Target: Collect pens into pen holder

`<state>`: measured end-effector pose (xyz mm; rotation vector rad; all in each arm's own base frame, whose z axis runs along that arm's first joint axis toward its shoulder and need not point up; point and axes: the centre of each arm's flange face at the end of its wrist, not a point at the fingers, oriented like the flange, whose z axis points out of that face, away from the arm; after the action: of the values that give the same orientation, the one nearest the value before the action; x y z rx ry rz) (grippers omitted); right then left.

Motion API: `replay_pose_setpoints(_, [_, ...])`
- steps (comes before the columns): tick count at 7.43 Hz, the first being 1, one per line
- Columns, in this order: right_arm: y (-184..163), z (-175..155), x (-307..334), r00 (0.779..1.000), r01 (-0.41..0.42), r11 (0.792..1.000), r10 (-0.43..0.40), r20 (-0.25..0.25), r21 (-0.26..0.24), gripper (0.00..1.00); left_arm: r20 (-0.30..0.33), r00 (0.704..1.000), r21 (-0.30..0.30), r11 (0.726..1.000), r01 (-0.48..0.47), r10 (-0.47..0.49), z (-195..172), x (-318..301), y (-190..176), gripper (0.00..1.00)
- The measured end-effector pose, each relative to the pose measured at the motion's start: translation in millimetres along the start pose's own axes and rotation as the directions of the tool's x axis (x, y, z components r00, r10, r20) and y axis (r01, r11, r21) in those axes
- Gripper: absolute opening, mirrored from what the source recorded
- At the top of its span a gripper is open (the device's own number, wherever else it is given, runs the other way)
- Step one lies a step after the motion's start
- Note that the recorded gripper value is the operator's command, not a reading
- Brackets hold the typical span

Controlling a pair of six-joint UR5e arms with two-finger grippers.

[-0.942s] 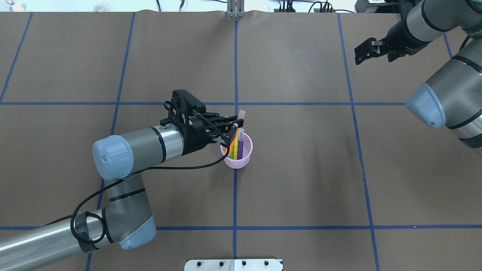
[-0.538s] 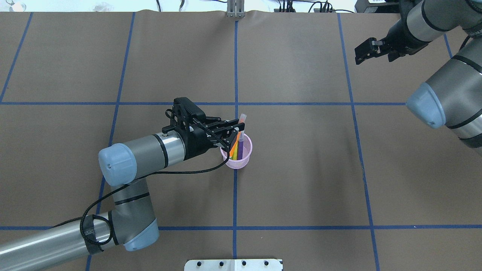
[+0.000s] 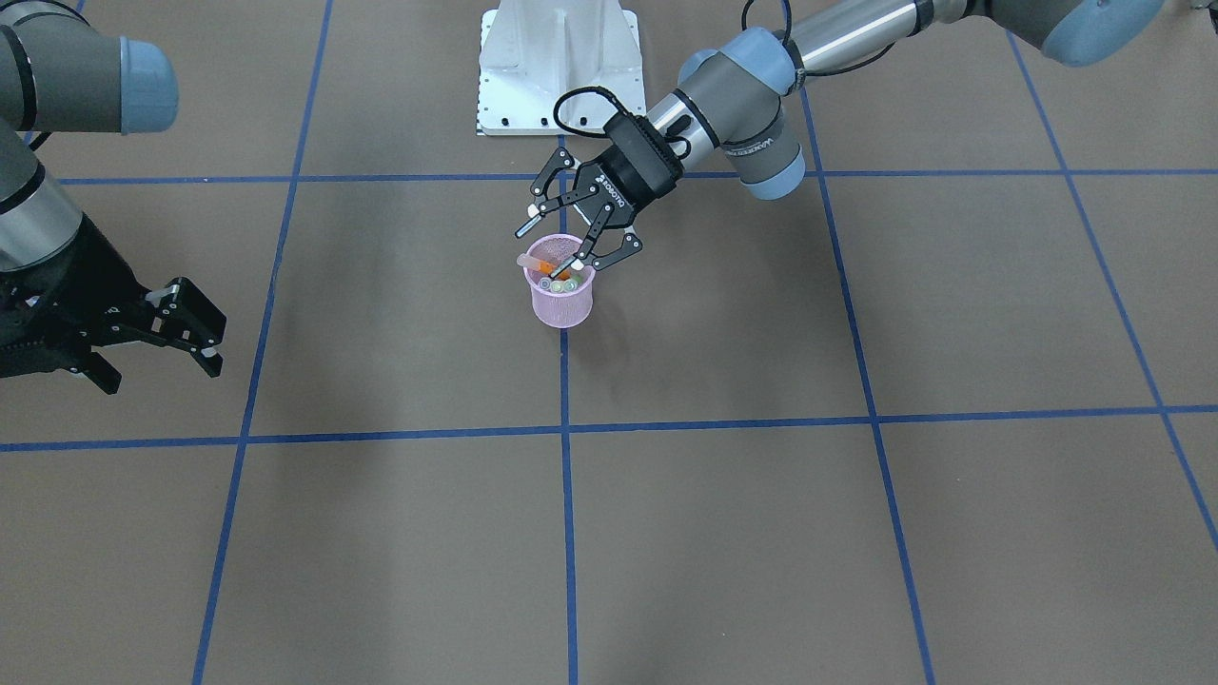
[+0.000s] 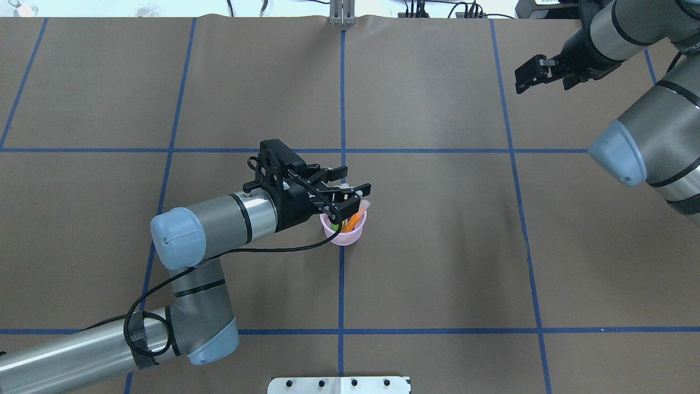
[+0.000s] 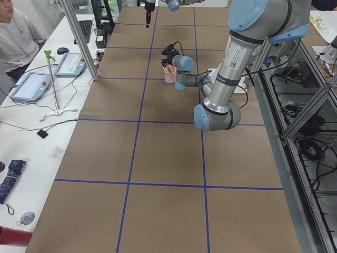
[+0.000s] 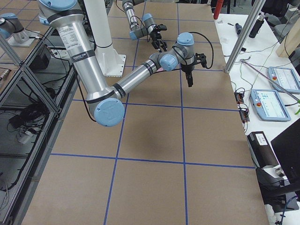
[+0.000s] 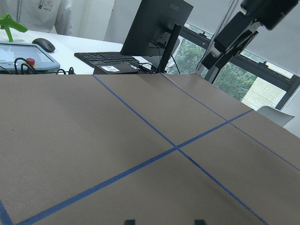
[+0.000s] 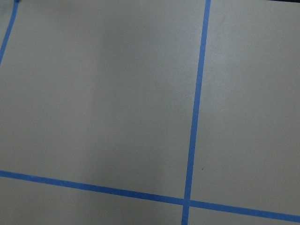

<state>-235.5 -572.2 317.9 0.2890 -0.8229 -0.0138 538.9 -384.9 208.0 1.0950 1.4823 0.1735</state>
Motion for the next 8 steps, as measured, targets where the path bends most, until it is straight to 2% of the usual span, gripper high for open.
replay_pose_setpoints(2, [-7,-7,12,1.0,0.004,1.0,-0.004,-0.004,0.006,1.0,0.011,1.0,-0.015,1.0,0.0,0.0,-3,-4,-3,0.99])
replay_pose_setpoints(3, [-13,-12,27,1.0,0.018,1.0,-0.018,-0.002,0.002,1.0,0.039,0.999,-0.057,0.998,-0.009,0.011,-7,-20,-3,0.99])
replay_pose_setpoints(5, [-20,-22,83,0.998,0.06,0.998,-0.06,-0.001,-0.02,1.0,0.142,0.989,-0.212,0.977,-0.013,0.044,-41,-82,-25,0.98])
replay_pose_setpoints(7, [-7,-32,161,0.995,0.1,0.994,-0.1,-0.009,-0.047,1.0,0.267,0.961,-0.381,0.924,0.044,0.065,-107,-159,-81,0.98])
replay_pose_setpoints(8, [5,-35,205,0.992,0.121,0.991,-0.122,-0.013,-0.064,1.0,0.306,0.946,-0.468,0.882,0.048,0.111,-146,-195,-100,0.98])
